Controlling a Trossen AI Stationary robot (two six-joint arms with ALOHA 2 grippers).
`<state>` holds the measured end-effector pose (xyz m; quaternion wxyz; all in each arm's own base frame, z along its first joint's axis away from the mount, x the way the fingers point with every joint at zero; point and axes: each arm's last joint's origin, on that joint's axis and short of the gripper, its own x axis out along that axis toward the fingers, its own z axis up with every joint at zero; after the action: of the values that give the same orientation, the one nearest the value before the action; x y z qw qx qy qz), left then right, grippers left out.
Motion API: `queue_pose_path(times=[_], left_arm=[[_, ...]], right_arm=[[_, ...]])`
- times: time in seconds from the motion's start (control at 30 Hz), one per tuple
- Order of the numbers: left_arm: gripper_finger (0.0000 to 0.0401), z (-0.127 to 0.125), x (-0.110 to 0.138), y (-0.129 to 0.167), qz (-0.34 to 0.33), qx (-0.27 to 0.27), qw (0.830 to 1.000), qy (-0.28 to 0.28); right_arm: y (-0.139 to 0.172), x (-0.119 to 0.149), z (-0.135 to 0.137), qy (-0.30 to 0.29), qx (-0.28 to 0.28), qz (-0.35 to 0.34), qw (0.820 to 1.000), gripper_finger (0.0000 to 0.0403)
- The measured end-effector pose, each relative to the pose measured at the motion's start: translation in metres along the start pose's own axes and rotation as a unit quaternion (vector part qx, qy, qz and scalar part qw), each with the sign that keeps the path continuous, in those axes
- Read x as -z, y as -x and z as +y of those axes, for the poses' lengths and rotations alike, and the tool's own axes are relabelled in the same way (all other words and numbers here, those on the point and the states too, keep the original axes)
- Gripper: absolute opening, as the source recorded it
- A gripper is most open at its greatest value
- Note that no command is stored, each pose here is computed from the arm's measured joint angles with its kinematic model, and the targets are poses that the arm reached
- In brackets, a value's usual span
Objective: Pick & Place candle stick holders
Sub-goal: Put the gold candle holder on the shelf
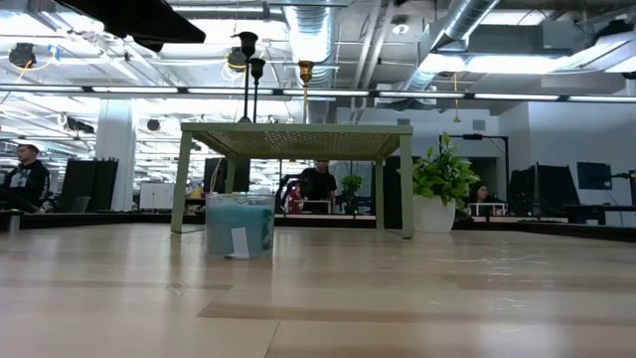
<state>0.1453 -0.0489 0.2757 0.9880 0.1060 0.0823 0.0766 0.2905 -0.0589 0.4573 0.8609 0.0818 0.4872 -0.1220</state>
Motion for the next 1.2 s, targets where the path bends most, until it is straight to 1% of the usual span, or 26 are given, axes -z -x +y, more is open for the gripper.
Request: queue_pose_path(times=[0.17, 0.33, 0.47, 0.63, 0.7, 0.77, 0.83, 0.9, 1.0, 1.1, 1.2], left_arm=[[0.0011, 0.0, 0.0, 0.0, 0.0, 0.0, 1.0, 0.0], [0.0011, 0.0, 0.0, 0.0, 0.0, 0.0, 1.0, 0.0], [0.0011, 0.0, 0.0, 0.0, 0.0, 0.0, 1.0, 0.0], [0.0011, 0.0, 0.0, 0.0, 0.0, 0.0, 1.0, 0.0], [0.0011, 0.0, 0.0, 0.0, 0.0, 0.0, 1.0, 0.0], [0.0011, 0.0, 0.0, 0.0, 0.0, 0.0, 1.0, 0.0], [0.0011, 0.0, 0.0, 0.0, 0.0, 0.0, 1.0, 0.0], [0.0011, 0.0, 0.0, 0.0, 0.0, 0.0, 1.0, 0.0], [0.0011, 0.0, 0.0, 0.0, 0.0, 0.0, 1.0, 0.0], [0.0011, 0.0, 0.0, 0.0, 0.0, 0.0, 1.0, 0.0], [0.0011, 0.0, 0.0, 0.0, 0.0, 0.0, 1.0, 0.0]], right_arm=[[0.03, 0.033, 0.038, -0.006, 0.025, -0.024, 0.999, 0.0066], [0.045, 0.076, 0.064, -0.001, 0.064, -0.039, 0.997, 0.0066], [0.037, 0.112, 0.075, 0.007, 0.09, -0.026, 0.996, 0.0066], [0.009, 0.159, 0.079, 0.001, 0.113, 0.021, 0.993, 0.0066], [-0.003, 0.177, 0.08, -0.016, 0.103, 0.054, 0.993, 0.0065], [-0.014, 0.194, 0.08, -0.057, 0.074, 0.109, 0.99, 0.0063], [-0.022, 0.206, 0.082, -0.111, 0.041, 0.163, 0.98, 0.0056], [-0.027, 0.215, 0.083, -0.152, 0.025, 0.208, 0.966, 0.0047], [-0.028, 0.222, 0.086, -0.188, 0.013, 0.238, 0.953, 0.0031], [-0.029, 0.222, 0.092, -0.221, -0.003, 0.251, 0.942, 0.0017], [-0.028, 0.222, 0.097, -0.253, -0.029, 0.272, 0.928, 0.001]])
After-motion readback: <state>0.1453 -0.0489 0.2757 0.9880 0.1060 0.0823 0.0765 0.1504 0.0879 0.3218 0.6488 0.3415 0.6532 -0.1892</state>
